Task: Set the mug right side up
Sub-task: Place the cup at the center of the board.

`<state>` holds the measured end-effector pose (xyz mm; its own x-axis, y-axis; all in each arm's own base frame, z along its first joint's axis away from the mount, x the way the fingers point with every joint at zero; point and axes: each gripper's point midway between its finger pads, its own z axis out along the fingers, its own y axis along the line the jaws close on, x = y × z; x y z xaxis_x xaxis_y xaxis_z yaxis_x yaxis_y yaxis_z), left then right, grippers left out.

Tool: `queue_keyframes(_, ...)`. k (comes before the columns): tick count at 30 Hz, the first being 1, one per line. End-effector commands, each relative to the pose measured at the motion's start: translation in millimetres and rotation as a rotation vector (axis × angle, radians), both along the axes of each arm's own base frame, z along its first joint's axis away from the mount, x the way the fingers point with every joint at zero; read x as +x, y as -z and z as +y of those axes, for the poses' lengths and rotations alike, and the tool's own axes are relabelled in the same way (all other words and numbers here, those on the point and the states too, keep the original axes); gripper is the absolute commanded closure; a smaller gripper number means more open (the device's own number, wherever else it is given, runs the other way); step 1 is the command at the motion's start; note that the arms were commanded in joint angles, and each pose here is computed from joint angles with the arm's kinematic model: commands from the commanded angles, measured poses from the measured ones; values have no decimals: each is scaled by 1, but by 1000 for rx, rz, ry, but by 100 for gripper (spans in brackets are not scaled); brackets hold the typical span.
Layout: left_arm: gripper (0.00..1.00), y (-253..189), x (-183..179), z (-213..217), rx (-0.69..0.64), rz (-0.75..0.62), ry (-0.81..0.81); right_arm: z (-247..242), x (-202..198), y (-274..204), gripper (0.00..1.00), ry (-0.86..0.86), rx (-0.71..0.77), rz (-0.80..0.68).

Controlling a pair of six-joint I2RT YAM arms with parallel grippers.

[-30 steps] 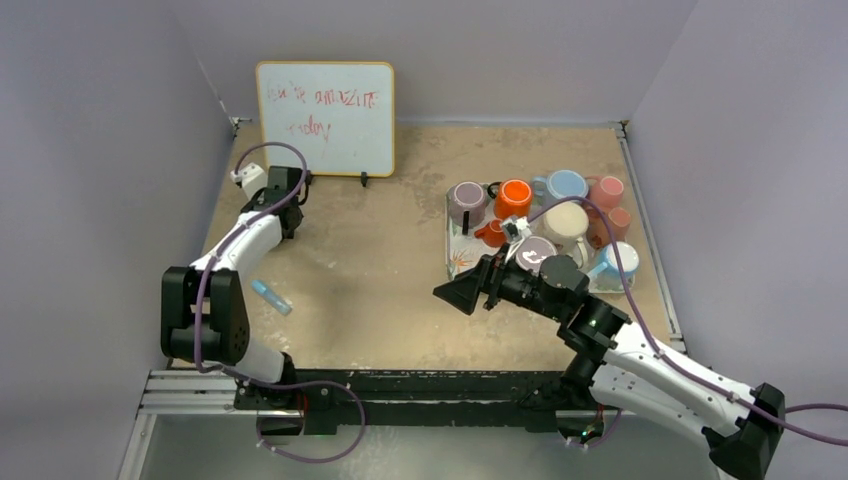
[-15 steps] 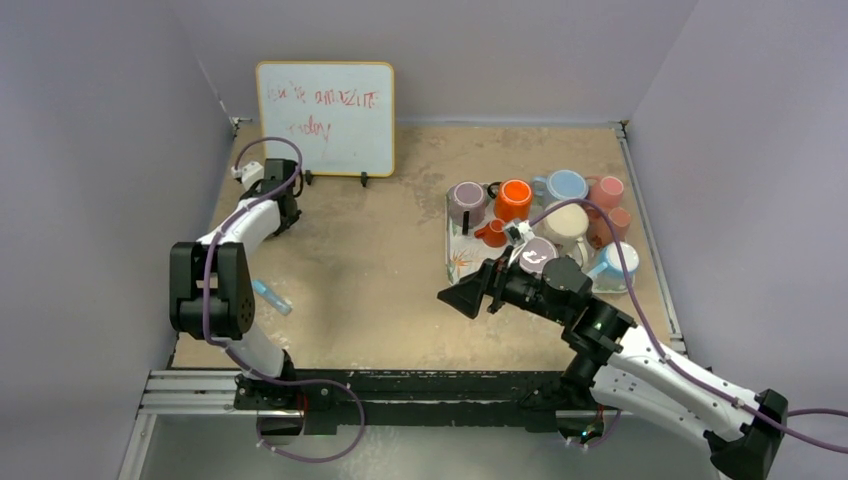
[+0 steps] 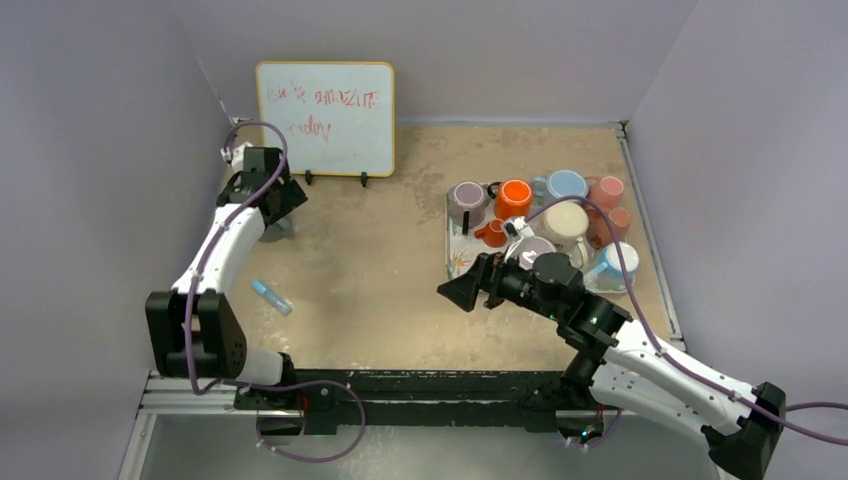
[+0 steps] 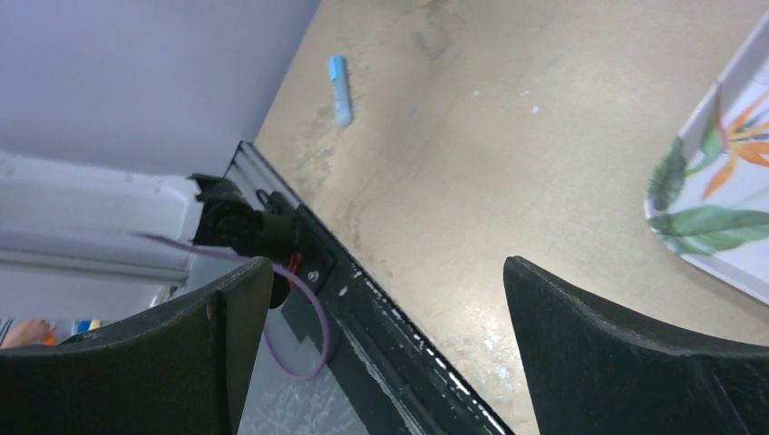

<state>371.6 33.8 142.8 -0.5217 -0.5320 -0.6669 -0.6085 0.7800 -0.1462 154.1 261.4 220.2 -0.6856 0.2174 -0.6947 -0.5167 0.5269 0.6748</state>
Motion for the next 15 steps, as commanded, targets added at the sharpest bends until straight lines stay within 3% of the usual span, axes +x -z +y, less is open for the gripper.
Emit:
queue_keyframes(1, 20, -53, -10, -26, -65, -110, 192, -11, 23, -11, 1, 155, -43, 36)
queue_keyframes(5, 6, -73, -26, -58, -159, -163, 357, -30, 44, -3, 1, 309, -158, 63)
queue_keyframes(10, 6, -78, -59, -100, -307, -177, 580, -59, 69, 2, 1, 493, -338, 57)
queue_keyframes(15, 4, -64, -87, -138, -456, -219, 703, -46, 92, 5, 2, 478, -457, 1)
